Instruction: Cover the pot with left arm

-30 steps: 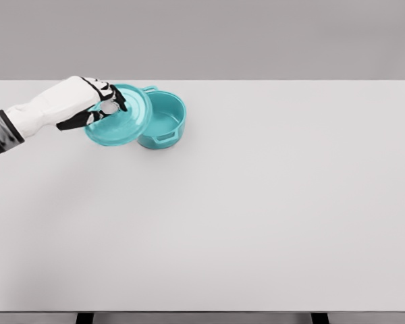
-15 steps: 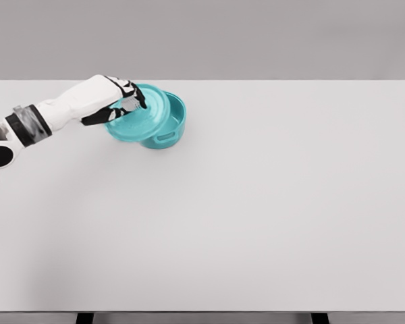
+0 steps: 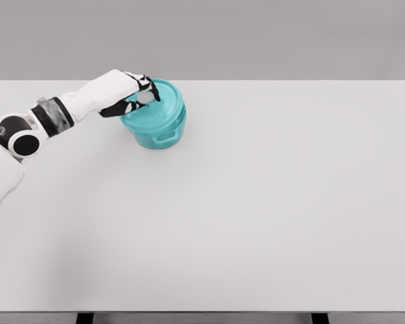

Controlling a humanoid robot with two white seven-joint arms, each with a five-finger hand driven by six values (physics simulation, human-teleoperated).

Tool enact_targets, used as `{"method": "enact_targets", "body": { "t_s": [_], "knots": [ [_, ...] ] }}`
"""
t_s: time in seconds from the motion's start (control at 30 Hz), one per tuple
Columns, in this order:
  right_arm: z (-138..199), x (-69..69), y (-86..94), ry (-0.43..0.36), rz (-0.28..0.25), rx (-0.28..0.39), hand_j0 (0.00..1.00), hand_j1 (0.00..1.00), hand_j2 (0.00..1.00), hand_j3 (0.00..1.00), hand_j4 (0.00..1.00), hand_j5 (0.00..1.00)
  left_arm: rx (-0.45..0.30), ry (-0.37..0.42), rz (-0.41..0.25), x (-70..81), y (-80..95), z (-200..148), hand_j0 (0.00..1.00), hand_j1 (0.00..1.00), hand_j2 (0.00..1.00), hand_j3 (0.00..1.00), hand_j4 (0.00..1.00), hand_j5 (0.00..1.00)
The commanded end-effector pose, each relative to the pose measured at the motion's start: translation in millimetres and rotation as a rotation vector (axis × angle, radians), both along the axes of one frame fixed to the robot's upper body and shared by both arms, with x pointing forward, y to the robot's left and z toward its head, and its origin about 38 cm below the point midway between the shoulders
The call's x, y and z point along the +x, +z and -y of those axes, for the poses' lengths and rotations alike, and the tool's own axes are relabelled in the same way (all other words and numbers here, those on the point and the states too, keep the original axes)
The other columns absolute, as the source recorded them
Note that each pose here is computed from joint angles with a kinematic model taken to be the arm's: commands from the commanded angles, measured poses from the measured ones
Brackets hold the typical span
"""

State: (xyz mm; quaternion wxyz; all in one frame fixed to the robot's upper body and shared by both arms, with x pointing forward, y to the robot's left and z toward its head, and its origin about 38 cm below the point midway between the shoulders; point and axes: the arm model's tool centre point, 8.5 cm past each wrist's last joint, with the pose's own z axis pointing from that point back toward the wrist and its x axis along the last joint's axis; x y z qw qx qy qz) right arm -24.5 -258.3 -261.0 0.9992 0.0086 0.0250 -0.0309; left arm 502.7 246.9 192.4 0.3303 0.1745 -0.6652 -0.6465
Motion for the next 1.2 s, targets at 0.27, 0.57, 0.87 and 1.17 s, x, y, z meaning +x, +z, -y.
{"method": "enact_targets", "body": {
  "t_s": [0.27, 0.57, 0.87, 1.17],
  "knots": [
    [0, 0.2, 0.0, 0.000, 0.001, 0.000, 1.00, 1.00, 1.00, 1.00, 1.00, 1.00, -0.003, -0.001, -0.013, 9.6, -5.9, 18, 0.48, 0.48, 0.48, 0.48, 0.48, 0.48],
    [0, -0.3, 0.0, 0.000, -0.001, 0.001, 1.00, 1.00, 1.00, 1.00, 1.00, 1.00, 0.013, 0.008, -0.031, 17.3, -13.7, 27, 0.48, 0.48, 0.48, 0.48, 0.48, 0.48],
    [0, -0.3, 0.0, 0.000, -0.001, 0.001, 1.00, 1.00, 1.00, 1.00, 1.00, 1.00, 0.022, 0.041, -0.062, 21.3, -22.8, 17, 0.49, 0.49, 0.49, 0.49, 0.49, 0.49],
    [0, -0.3, 0.0, 0.000, -0.001, 0.001, 1.00, 1.00, 1.00, 1.00, 1.00, 1.00, 0.023, 0.041, -0.062, 21.3, -22.9, 17, 0.54, 0.54, 0.54, 0.54, 0.54, 0.54]
  ]
}}
